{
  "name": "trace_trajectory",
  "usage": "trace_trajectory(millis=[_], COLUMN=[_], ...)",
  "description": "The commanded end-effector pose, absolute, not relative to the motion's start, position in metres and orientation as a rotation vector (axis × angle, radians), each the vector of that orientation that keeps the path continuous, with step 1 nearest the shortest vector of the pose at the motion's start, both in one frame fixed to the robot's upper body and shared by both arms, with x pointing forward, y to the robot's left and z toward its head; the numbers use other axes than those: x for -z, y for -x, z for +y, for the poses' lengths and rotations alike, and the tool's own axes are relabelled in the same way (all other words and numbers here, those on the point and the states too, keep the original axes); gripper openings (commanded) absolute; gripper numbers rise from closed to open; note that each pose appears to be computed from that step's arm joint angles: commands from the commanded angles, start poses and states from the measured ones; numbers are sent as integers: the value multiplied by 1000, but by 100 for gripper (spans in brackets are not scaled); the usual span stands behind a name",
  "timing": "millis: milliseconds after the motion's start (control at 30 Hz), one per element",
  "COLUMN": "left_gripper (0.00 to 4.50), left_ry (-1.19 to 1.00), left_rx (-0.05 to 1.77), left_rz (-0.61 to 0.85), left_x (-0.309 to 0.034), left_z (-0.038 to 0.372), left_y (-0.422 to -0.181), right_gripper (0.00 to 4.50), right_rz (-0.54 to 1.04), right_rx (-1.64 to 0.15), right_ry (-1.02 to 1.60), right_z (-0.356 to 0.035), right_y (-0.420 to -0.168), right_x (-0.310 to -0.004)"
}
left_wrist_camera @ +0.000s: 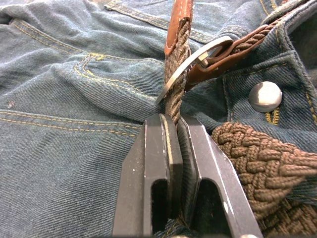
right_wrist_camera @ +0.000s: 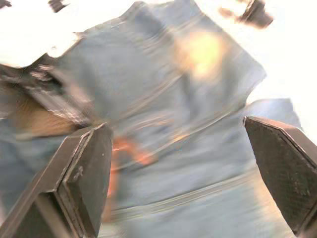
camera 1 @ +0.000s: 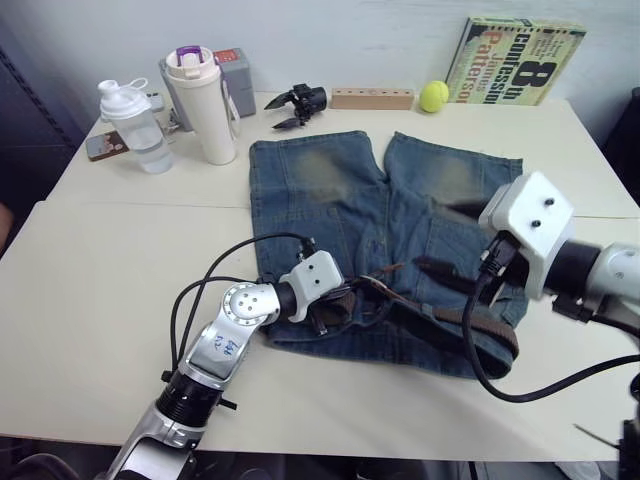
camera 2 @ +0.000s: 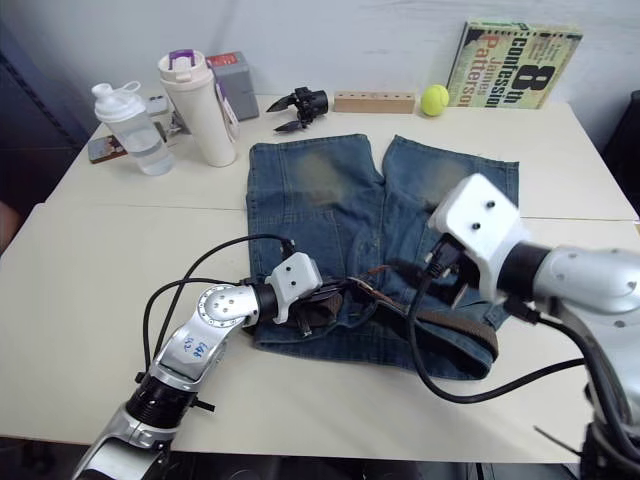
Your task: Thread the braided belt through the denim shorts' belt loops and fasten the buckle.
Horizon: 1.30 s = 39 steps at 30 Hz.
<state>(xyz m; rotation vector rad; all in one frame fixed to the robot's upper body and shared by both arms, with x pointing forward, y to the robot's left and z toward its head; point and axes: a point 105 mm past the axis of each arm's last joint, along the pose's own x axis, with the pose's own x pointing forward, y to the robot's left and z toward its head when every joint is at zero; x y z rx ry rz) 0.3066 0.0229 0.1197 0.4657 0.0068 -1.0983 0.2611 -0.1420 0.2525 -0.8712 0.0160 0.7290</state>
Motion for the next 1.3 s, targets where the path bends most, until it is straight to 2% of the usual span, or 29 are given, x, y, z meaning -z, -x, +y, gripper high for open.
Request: trace_trajectory(millis=[33, 167, 300, 667, 700, 767, 1033, 1200, 1300], left_gripper=[0, 0, 0, 0, 0, 0, 0, 0, 107], left_ry=[-475, -488, -500, -509, -510, -511, -513, -497, -426], left_rx=[1134, 1133, 1136, 1133, 1133, 1132, 1127, 1113, 1123], left_rz=[47, 41, 37, 38, 38, 40, 43, 22, -1], left_x=[-107, -106, -106, -105, -105, -104, -104, -109, -120], left_z=[17, 17, 16, 16, 15, 16, 17, 20, 23], left_y=[-301, -301, -301, -299, -298, -298, -296, -298, -297], right_gripper=[443, 443, 443, 443, 405, 366, 2, 2, 0], right_rz=[-66, -75, -100, -95, -91, -91, -96, -81, -79], right_rx=[-774, -789, -791, -840, -843, -844, -871, -861, -843], right_ry=[1155, 1296, 1342, 1371, 1373, 1374, 1343, 1316, 1288], right_z=[-127, -128, -125, -119, -119, -119, -109, -107, -106], right_y=[-270, -283, -292, -295, -294, -294, -289, -288, -288], right_x=[-231, -210, -203, -184, -183, -182, -180, -177, -178])
